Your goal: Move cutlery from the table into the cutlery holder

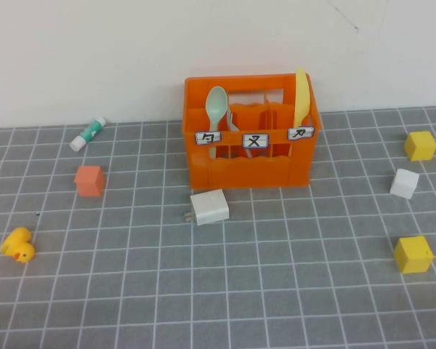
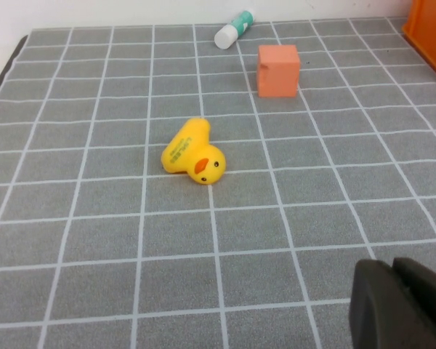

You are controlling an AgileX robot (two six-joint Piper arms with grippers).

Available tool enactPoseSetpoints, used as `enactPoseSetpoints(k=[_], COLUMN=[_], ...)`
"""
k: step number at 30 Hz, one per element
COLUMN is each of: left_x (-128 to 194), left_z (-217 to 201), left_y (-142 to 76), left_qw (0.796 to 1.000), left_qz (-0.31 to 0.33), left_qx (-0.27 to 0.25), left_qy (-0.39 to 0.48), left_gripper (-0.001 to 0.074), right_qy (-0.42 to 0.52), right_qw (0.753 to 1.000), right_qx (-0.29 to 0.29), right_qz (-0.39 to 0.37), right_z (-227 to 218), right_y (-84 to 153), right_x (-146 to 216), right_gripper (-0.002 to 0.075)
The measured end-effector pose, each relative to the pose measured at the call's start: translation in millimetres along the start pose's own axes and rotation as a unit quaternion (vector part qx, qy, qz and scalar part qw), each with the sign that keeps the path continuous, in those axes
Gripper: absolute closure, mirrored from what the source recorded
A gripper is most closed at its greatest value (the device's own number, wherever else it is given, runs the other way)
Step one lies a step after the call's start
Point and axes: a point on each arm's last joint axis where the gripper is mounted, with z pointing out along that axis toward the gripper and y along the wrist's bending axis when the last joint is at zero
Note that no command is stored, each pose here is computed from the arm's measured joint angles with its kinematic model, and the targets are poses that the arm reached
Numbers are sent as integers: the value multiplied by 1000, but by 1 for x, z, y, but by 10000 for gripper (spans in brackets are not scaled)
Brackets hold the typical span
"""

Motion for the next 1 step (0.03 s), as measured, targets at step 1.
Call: enactPoseSetpoints(k=[1], left_x=[0], left_z=[0], left_y=[0], left_qw=[1000], left_qz=[0], left_qx=[0], left_qy=[0], left_gripper=[735], right_qy=[1], right_qw=[1000], right_qx=[-2], right_qz=[-1], right_z=[0], right_y=[0], right_x=[0], right_gripper=[729])
